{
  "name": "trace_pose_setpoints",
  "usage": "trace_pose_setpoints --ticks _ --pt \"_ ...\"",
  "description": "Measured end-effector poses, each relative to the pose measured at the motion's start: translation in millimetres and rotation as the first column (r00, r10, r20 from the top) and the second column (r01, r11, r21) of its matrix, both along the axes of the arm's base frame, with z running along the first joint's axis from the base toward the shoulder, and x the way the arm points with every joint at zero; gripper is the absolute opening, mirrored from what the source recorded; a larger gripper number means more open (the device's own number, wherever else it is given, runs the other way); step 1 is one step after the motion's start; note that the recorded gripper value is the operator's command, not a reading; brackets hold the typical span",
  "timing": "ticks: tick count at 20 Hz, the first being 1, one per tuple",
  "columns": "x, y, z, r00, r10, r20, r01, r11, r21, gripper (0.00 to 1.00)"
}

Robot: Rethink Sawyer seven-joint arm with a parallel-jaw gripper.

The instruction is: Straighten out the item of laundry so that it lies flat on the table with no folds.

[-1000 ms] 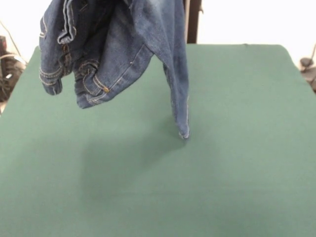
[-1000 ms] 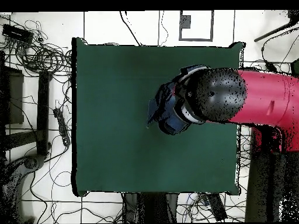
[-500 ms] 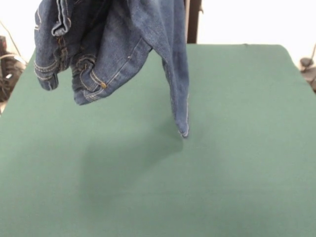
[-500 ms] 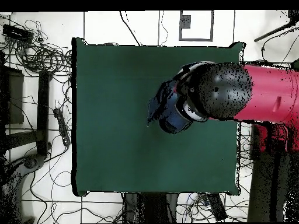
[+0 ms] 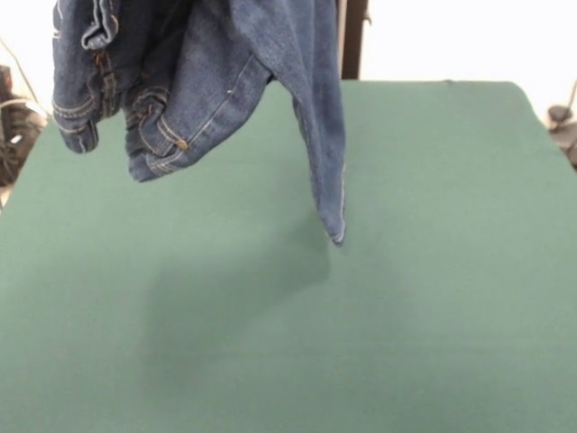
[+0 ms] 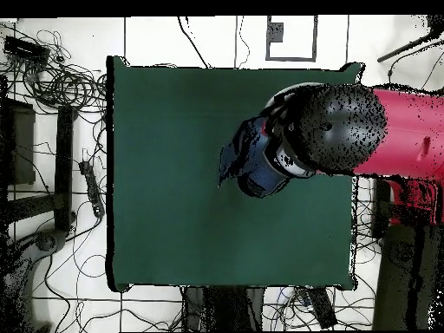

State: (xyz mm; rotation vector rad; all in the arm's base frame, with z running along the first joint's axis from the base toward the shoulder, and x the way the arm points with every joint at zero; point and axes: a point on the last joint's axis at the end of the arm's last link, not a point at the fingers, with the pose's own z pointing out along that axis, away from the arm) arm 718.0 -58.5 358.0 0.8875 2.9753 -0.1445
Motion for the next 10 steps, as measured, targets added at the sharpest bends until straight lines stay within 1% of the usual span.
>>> trace_pose_setpoints --ticks 10 --pt "5.6 3 12 1.000 -0.001 0.003 0.001 1.000 -0.003 0.00"
